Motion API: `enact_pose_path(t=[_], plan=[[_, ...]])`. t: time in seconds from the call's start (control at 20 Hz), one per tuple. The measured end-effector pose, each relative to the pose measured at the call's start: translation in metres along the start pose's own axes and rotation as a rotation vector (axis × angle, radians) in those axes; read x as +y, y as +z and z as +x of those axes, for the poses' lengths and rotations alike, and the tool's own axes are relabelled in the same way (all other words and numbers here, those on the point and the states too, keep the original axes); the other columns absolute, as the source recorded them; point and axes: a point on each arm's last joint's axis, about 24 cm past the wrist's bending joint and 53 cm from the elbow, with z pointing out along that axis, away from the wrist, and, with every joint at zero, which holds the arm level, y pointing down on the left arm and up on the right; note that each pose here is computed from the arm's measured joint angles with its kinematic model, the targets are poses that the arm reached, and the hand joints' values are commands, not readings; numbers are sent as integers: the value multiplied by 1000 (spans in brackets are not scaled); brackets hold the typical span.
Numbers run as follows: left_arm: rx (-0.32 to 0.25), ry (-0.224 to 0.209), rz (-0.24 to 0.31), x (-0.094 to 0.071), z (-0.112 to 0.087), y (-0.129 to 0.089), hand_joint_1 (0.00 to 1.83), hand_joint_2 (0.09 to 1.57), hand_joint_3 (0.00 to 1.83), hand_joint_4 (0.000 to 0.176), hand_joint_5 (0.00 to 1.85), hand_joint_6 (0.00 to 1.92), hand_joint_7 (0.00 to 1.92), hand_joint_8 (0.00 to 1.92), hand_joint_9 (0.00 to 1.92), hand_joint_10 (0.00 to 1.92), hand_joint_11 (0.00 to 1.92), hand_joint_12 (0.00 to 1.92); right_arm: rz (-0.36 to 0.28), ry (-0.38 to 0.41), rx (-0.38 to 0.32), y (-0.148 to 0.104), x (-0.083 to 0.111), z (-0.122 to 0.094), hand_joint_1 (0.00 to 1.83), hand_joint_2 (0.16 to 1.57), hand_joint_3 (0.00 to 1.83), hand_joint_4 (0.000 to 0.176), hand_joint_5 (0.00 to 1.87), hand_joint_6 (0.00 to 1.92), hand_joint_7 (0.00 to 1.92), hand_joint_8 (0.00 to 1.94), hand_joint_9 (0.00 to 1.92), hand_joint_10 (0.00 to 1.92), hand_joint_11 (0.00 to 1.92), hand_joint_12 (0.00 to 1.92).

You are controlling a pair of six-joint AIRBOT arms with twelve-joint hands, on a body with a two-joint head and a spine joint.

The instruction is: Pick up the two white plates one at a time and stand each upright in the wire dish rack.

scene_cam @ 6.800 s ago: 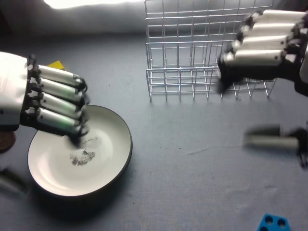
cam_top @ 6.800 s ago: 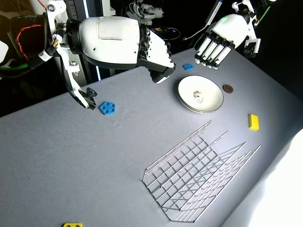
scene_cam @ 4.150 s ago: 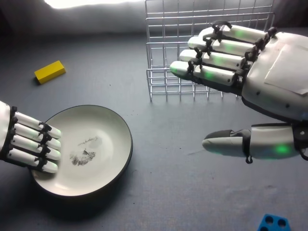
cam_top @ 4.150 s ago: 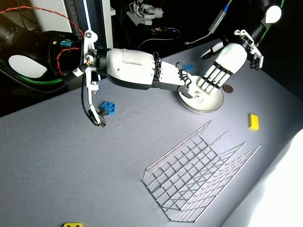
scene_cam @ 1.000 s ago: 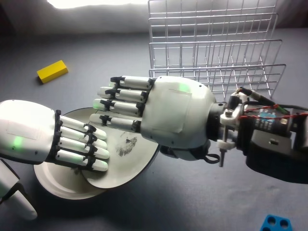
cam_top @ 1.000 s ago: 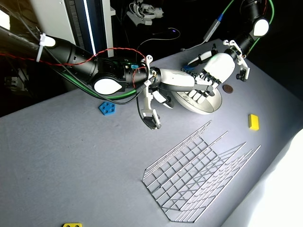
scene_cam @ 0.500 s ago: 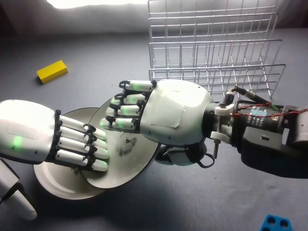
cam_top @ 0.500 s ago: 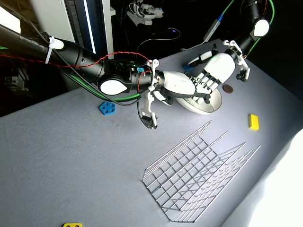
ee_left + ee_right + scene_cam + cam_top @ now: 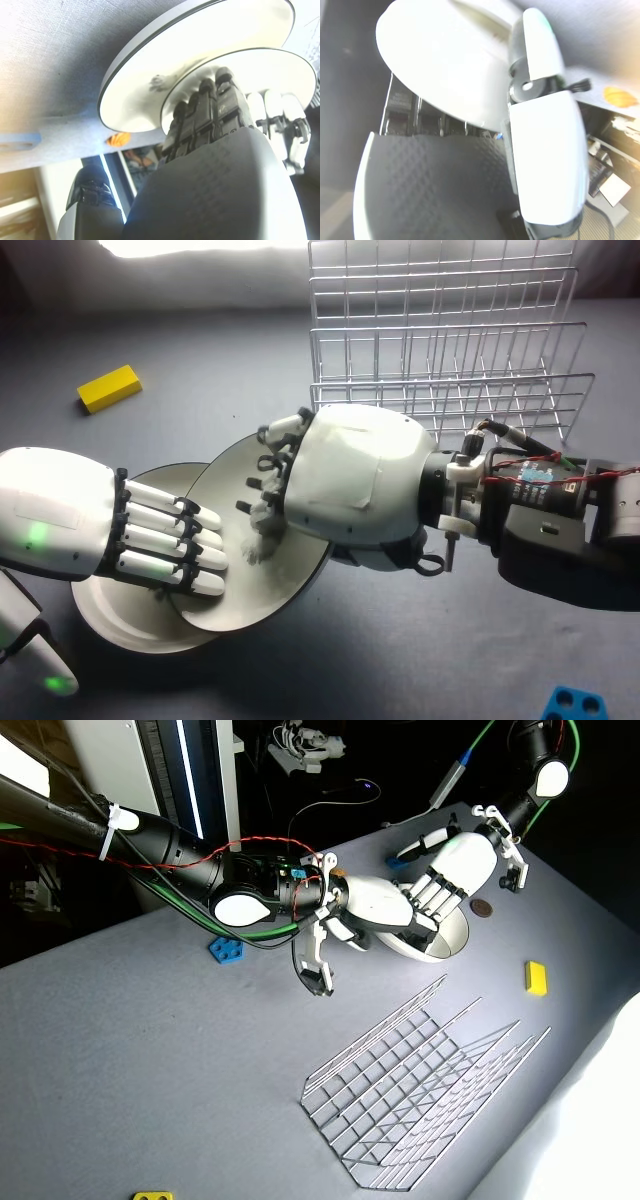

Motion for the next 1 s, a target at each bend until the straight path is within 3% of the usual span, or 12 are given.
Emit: enact_pose_path(t=[0.05,0.2,0.35,0.55,0.8,1.0], plan=[[0,-2,-1,0,0,0,0,1063,0,0,92,4,75,5,50,6,30,52,-6,-13,-4,0,2,-1,1383,1081,0,0,970,963,1052,806,1024,1004,863,977],[0,-2,-2,1,0,-1,0,1070,3,0,99,6,80,5,61,8,41,63,-16,-28,-15,0,4,-4,1379,1100,1,0,891,1037,998,922,1022,1026,895,931],[-6,-10,-2,1,-3,-1,0,1065,0,0,87,0,71,0,49,1,16,57,-25,-48,-10,-1,6,-5,1388,1071,0,0,946,920,1078,791,1079,956,960,898],[-54,-45,1,-2,-18,-4,0,1067,1,0,91,2,83,4,63,5,29,69,-41,-67,-6,-8,13,-12,1383,1091,0,0,890,966,1046,862,1037,1039,917,965],[-131,-28,-38,-4,-48,-35,0,1066,1,0,67,8,52,9,32,9,15,44,-29,-85,-5,-16,10,-26,1382,1092,1,0,890,1006,1007,903,1061,993,887,925],[-170,-47,-37,-13,-61,-54,0,1064,0,0,86,10,77,12,55,12,26,55,-20,-93,-13,-20,7,-34,1382,1091,0,0,894,1017,1026,874,1048,1001,880,942]])
